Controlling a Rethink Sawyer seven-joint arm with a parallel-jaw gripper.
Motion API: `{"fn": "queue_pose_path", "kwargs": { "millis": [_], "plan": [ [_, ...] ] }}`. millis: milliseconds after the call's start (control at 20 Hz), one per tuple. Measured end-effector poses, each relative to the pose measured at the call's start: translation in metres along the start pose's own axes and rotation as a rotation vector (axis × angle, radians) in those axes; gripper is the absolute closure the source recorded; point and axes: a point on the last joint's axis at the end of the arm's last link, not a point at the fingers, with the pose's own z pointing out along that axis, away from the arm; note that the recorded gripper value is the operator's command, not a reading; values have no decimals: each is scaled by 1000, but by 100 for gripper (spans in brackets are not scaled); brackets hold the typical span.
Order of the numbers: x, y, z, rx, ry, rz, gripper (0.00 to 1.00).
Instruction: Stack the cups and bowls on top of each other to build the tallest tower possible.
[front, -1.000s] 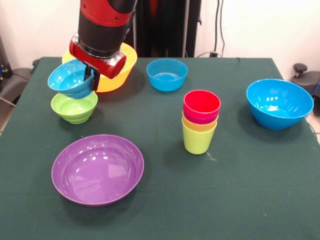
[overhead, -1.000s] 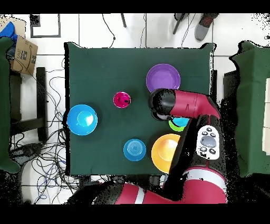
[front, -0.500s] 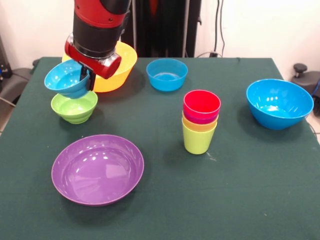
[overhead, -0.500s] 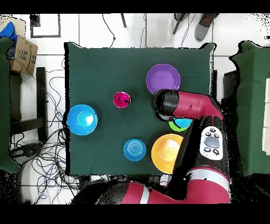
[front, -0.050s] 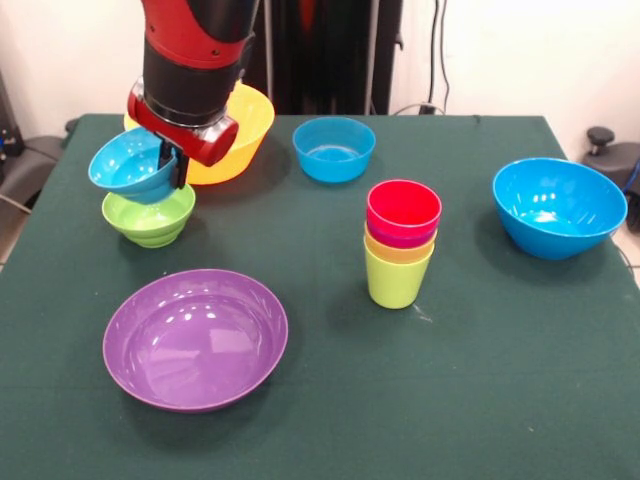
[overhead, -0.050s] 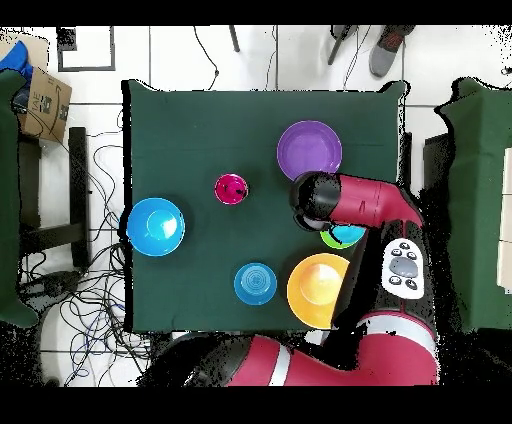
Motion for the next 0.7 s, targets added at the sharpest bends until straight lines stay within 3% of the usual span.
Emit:
{"fn": "queue_pose_path", "kwargs": {
  "millis": [700],
  "plan": [
    [0, -8, 30, -14, 4, 12, 100]
  ]
}}
